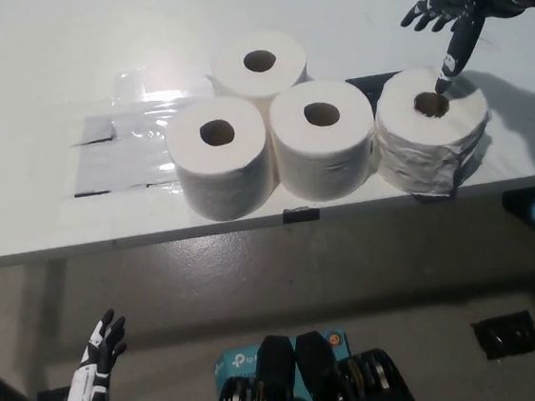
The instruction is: A few rolls of toilet paper are kept infront of the robot and the robot uses its right hand to lift one of the rolls and and places it on top of the other rolls to stack it.
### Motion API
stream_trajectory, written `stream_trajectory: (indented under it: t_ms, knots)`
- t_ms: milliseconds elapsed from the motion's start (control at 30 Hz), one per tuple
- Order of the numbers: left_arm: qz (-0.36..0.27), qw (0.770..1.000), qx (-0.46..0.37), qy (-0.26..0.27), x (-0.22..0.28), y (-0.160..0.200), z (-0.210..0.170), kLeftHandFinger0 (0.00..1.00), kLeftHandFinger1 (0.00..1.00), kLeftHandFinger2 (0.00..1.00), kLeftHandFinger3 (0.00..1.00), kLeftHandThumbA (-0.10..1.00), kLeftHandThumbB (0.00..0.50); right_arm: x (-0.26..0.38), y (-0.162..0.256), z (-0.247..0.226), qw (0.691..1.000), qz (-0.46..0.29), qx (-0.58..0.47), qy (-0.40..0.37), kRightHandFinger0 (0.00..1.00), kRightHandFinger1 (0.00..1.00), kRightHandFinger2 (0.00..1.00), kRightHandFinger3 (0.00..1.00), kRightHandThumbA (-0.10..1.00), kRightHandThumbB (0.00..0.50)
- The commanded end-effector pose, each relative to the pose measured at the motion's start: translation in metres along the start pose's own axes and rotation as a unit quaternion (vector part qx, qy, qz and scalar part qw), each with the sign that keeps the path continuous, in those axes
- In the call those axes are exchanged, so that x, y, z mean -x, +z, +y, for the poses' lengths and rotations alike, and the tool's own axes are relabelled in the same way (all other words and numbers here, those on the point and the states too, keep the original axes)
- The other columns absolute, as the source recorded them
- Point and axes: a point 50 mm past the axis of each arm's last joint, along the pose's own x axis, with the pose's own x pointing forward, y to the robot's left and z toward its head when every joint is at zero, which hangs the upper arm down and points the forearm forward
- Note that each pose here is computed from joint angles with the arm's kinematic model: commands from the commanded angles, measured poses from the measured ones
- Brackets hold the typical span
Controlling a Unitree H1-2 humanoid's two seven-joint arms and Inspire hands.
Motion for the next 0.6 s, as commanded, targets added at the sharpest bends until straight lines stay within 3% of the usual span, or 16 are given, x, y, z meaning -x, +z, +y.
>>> stream_trajectory:
  t_ms: [0, 567]
  knots:
    - [-0.030, 0.999, -0.012, -0.008, 0.001, 0.007, 0.003, 1.00, 1.00, 1.00, 1.00, 1.00, 0.203, 0.013, 0.010, -0.020, 0.999, -0.007, 0.010, -0.035, 1.00, 1.00, 1.00, 1.00, 1.00, 0.499]
    - [-0.027, 1.000, -0.012, -0.007, 0.005, 0.005, 0.002, 1.00, 1.00, 1.00, 1.00, 1.00, 0.202, -0.002, 0.008, -0.001, 1.000, -0.012, 0.015, -0.019, 1.00, 1.00, 1.00, 1.00, 1.00, 0.464]
